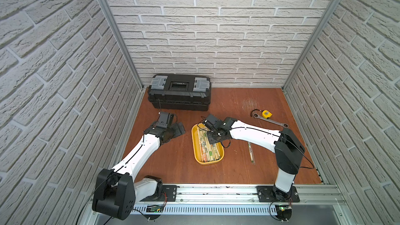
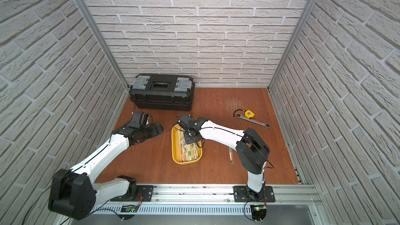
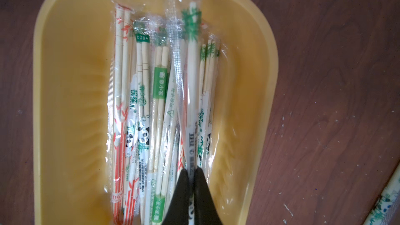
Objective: Take the paired disposable chopsticks out of the storage box
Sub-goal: Pick up the paired disposable chopsticks from the storage box, then place the paired disposable chopsticks at the center of the board.
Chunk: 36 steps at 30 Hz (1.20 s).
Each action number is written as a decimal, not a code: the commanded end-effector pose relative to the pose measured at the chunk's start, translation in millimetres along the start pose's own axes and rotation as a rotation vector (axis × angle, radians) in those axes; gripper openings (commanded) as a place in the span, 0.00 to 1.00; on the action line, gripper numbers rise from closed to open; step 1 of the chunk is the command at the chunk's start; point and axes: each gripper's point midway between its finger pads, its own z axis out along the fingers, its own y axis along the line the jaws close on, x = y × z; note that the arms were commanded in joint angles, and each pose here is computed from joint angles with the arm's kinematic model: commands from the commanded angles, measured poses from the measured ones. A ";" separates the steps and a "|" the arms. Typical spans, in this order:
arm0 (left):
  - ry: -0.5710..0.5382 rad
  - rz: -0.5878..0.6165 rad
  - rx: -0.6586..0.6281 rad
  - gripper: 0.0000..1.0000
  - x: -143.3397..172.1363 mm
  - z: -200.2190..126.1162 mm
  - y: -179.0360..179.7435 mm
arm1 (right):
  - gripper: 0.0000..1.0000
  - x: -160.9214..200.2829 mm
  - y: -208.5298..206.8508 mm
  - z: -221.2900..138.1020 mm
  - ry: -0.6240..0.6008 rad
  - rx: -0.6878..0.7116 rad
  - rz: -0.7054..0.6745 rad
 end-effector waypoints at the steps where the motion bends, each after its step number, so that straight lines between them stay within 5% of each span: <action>1: -0.025 0.002 0.029 0.98 -5.5 -5.3 -7.7 | 0.02 -20.7 6.8 -32.3 -0.081 -0.068 0.036; 14: -0.013 0.042 0.049 0.98 -2.8 -7.3 -21.8 | 0.02 -36.6 -50.5 -73.7 -0.174 -0.043 0.139; 28: 0.010 0.078 0.053 0.98 3.6 -0.8 -36.8 | 0.02 52.6 -154.8 -9.9 0.008 0.258 0.207; 36: 0.014 0.090 0.054 0.98 5.1 -0.3 -40.9 | 0.02 66.1 -176.8 6.3 0.058 0.347 0.196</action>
